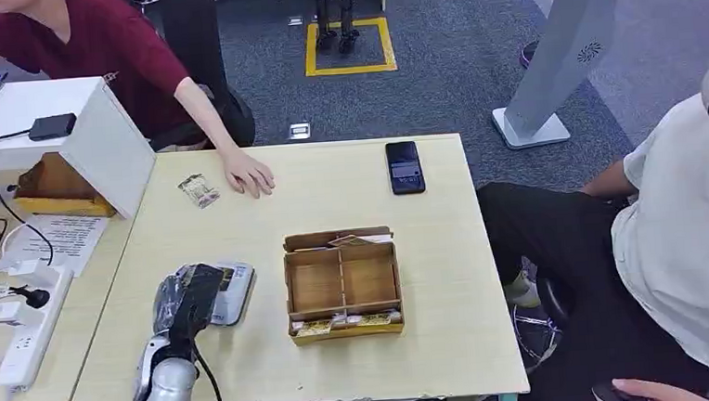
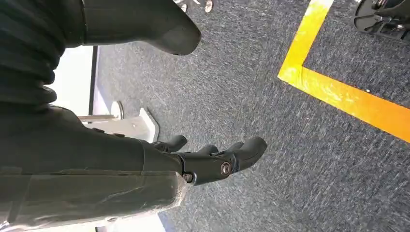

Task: Pass the card to the sensor for recognition and then transmit it.

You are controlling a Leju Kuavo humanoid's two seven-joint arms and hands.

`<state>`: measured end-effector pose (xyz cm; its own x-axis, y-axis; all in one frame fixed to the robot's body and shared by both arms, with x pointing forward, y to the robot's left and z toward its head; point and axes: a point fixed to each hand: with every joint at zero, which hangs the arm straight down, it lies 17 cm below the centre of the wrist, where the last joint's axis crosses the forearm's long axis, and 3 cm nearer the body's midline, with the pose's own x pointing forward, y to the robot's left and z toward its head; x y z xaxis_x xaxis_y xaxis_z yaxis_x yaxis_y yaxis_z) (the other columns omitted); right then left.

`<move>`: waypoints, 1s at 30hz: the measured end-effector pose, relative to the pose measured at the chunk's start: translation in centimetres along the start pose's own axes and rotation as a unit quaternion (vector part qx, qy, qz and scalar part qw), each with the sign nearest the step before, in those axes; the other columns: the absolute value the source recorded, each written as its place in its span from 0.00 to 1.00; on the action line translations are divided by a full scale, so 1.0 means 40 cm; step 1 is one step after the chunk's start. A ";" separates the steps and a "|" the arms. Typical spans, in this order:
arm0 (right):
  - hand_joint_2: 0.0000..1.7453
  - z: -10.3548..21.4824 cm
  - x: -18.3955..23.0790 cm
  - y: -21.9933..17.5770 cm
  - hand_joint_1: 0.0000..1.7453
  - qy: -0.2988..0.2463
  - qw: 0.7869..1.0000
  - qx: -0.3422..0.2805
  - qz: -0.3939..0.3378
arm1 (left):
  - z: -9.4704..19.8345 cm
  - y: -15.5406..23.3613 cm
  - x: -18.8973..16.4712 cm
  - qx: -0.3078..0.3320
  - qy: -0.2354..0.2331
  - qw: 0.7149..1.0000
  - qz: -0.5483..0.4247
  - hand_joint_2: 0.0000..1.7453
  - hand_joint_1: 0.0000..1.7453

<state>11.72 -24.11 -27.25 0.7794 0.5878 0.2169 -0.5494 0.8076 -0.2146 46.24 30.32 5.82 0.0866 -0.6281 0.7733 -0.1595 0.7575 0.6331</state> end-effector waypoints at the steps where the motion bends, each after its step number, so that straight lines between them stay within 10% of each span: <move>1: 1.00 0.000 0.000 0.000 0.00 0.000 1.000 0.000 0.000 | -0.001 -0.001 0.000 -0.001 0.000 1.000 -0.002 1.00 1.00; 30: 1.00 0.000 0.001 -0.002 0.00 -0.001 1.000 -0.003 0.002 | 0.004 -0.038 -0.025 -0.018 0.010 0.999 -0.049 1.00 1.00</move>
<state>11.79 -24.17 -27.24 0.7768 0.5905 0.2188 -0.5503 0.8054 -0.2202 46.22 29.76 4.10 0.1204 -0.6957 0.7082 -0.1141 0.6990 0.7060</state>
